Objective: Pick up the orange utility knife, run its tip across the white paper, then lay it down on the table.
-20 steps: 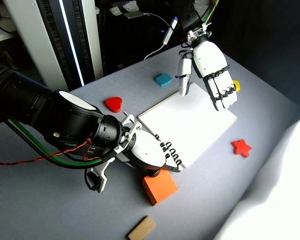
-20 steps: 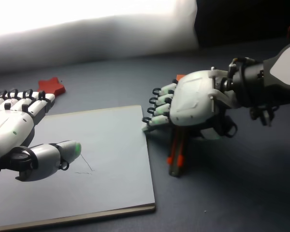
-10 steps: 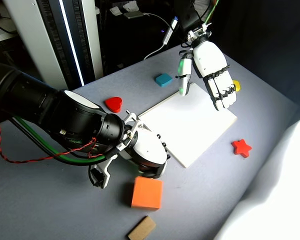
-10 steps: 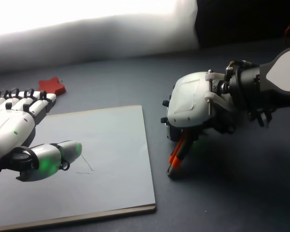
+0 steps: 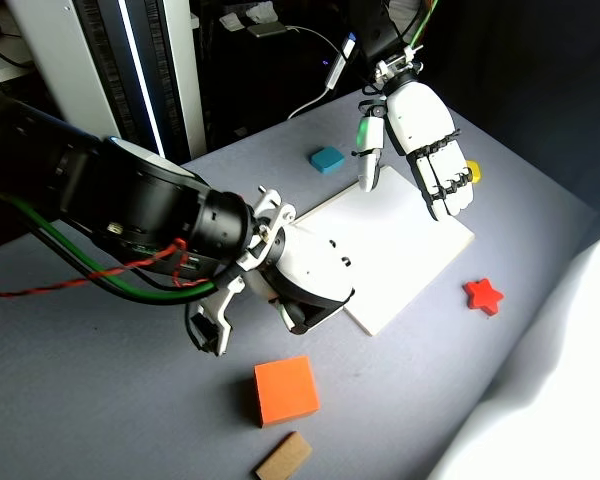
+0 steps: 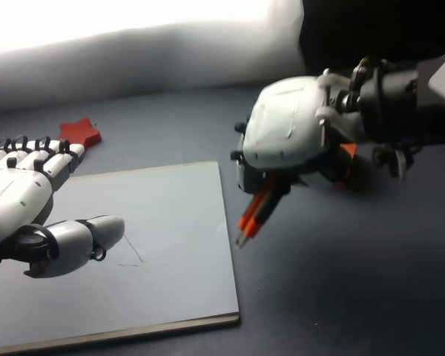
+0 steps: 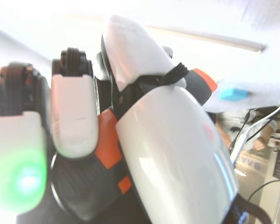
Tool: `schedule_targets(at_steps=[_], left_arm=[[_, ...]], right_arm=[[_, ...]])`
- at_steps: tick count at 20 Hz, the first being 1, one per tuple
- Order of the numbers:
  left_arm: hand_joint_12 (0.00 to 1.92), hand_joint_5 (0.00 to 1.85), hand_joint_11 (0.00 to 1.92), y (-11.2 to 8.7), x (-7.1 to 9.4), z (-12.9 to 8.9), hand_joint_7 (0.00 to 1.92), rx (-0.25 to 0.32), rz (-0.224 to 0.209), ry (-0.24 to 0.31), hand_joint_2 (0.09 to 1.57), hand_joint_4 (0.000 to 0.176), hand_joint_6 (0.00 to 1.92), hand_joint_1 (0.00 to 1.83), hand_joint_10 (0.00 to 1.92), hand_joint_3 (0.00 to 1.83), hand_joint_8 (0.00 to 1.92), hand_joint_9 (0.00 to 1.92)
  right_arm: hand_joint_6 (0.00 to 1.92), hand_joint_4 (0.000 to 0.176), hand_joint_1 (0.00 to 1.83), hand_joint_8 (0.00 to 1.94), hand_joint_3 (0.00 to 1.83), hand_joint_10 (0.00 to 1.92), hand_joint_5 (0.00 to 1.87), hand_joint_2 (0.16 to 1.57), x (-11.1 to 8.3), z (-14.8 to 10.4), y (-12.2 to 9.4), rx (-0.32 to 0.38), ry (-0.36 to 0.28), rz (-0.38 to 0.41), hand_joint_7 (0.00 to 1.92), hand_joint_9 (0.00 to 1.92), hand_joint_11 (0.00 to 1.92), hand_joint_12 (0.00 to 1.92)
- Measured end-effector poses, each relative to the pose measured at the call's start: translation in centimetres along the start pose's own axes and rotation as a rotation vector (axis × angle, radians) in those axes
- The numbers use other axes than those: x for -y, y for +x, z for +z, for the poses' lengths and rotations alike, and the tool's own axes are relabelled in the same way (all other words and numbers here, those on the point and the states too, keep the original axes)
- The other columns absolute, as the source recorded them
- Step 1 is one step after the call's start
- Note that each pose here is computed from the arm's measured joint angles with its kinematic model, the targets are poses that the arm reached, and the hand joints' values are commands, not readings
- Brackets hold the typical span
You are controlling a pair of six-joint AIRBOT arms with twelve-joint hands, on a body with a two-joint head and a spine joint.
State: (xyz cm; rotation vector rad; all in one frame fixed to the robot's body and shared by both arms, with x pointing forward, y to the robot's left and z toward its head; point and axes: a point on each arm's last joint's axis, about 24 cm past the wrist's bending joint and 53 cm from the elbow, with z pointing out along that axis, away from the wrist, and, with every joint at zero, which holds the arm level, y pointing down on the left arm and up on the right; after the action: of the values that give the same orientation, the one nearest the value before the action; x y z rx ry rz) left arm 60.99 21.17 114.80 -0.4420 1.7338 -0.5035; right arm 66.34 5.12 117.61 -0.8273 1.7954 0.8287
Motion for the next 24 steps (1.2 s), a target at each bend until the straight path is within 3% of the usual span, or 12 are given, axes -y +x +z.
schedule_targets(at_steps=[2,3,6,7,10,12,15,19,24], left_arm=[[0.10,0.01,0.00,-0.1,-0.4,0.1,0.00,0.000,0.001,-0.010,1.27,0.000,0.00,0.01,0.00,0.00,0.00,0.00],[0.10,0.00,0.00,-0.2,-0.7,0.3,0.00,0.003,0.002,-0.013,1.27,0.000,0.00,0.00,0.00,0.00,0.00,0.00],[0.08,0.00,0.00,-0.9,-2.0,0.9,0.00,0.021,0.010,-0.042,1.26,0.000,0.00,0.00,0.00,0.00,0.00,0.00],[0.10,0.00,0.00,-1.2,-2.7,1.1,0.00,0.028,0.012,-0.052,1.27,0.000,0.00,0.00,0.00,0.00,0.00,0.00],[0.13,0.01,0.00,-1.7,-4.6,1.5,0.01,0.039,0.013,-0.087,1.26,0.000,0.00,0.00,0.00,0.00,0.00,0.00],[0.09,0.03,0.00,-2.0,-6.1,1.6,0.01,0.044,0.010,-0.124,1.26,0.000,0.01,0.00,0.00,0.00,0.01,0.00],[0.03,0.00,0.00,-2.5,-7.1,1.8,0.00,0.056,0.017,-0.142,1.26,0.000,0.00,0.00,0.00,0.00,0.00,0.00],[0.03,0.02,0.01,-2.5,-7.1,1.9,0.00,0.056,0.014,-0.141,1.25,0.000,0.01,0.00,0.00,0.00,0.00,0.00],[0.08,0.00,0.00,-2.5,-7.1,1.9,0.00,0.056,0.015,-0.140,1.25,0.000,0.00,0.00,0.00,0.00,0.00,0.00]], right_arm=[[1.92,0.176,1.49,1.94,0.00,1.92,1.53,1.47,-1.0,-0.3,-2.1,0.085,-0.060,-0.049,1.87,1.92,1.92,1.92],[1.92,0.176,1.47,1.94,0.00,1.92,1.53,1.48,-1.5,-0.7,-3.3,0.136,-0.099,-0.124,1.87,1.92,1.92,1.92],[1.92,0.176,1.46,1.94,0.00,1.92,1.49,1.49,-1.4,-1.3,-5.4,0.266,-0.117,-0.261,1.85,1.92,1.92,1.92],[1.92,0.176,1.49,1.94,0.00,1.92,1.50,1.47,-1.1,-1.4,-5.6,0.320,-0.108,-0.357,1.85,1.92,1.92,1.92],[1.92,0.176,1.50,1.94,0.00,1.92,1.54,1.46,-1.1,-1.3,-5.4,0.436,-0.096,-0.517,1.87,1.92,1.92,1.92],[1.92,0.176,1.49,1.94,0.00,1.92,1.53,1.44,-2.5,-1.5,-5.4,0.532,-0.136,-0.668,1.87,1.92,1.92,1.92],[1.92,0.176,1.46,1.94,0.00,1.92,1.47,1.47,-4.8,-0.7,-3.8,0.637,-0.177,-0.818,1.86,1.92,1.92,1.92],[1.92,0.176,1.44,1.94,0.00,1.92,1.51,1.48,-4.7,1.0,-3.1,0.682,-0.143,-0.932,1.86,1.92,1.92,1.92],[1.92,0.176,1.47,1.94,0.00,1.92,1.55,1.47,-7.5,2.4,-3.2,0.797,-0.158,-1.033,1.89,1.92,1.92,1.92]])
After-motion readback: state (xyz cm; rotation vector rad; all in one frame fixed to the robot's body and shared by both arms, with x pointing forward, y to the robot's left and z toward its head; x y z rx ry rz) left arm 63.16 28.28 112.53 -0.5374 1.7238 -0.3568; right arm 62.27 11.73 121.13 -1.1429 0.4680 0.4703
